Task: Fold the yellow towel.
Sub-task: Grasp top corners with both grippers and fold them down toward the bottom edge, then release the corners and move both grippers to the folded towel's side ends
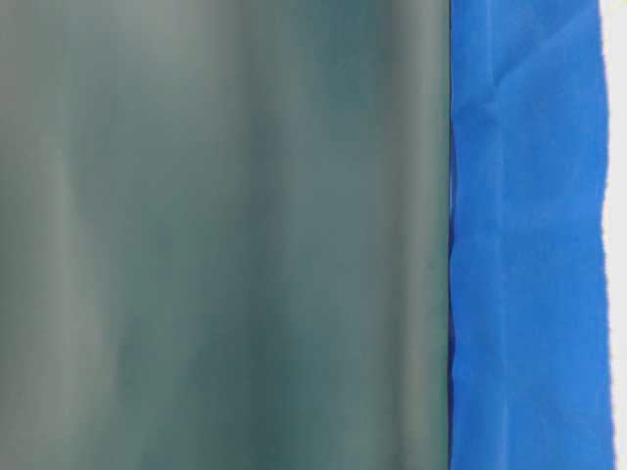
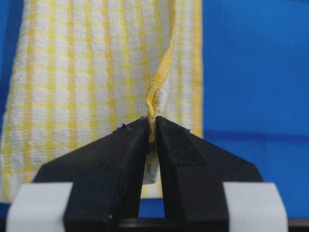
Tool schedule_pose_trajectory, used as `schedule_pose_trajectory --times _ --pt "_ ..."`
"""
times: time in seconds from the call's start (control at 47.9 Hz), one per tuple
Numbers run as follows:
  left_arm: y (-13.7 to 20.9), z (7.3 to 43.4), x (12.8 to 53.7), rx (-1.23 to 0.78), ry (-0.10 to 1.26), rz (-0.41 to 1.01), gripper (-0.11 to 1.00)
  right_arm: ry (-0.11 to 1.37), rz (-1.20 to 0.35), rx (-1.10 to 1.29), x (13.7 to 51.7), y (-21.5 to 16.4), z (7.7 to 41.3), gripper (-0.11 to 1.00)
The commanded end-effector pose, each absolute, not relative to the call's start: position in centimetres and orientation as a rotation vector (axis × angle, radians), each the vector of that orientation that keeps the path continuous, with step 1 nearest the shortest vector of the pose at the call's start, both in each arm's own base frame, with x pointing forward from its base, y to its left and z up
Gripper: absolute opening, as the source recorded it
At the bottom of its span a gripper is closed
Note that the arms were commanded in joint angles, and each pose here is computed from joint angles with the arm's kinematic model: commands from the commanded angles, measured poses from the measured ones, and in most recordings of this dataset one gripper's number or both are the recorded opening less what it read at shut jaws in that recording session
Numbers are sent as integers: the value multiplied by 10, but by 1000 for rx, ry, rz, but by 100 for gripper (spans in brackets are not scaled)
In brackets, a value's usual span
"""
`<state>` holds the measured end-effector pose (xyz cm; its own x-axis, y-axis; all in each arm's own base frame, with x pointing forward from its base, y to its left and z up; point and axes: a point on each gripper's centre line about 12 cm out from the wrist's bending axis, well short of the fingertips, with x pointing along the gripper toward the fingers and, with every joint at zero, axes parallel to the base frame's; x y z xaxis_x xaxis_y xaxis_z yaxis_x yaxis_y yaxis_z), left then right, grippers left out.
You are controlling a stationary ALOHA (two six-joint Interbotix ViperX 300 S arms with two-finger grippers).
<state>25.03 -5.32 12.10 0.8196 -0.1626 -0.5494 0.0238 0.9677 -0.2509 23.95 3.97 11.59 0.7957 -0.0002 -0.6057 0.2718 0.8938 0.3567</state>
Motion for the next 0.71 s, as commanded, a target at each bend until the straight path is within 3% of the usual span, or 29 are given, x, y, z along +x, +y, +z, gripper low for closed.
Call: schedule_pose_trajectory --times 0.0,0.688 --pt "-63 127 255 -234 582 -137 5 623 -126 456 246 49 121 4" --pt "-70 123 255 -223 626 -155 5 680 -68 487 253 84 117 4"
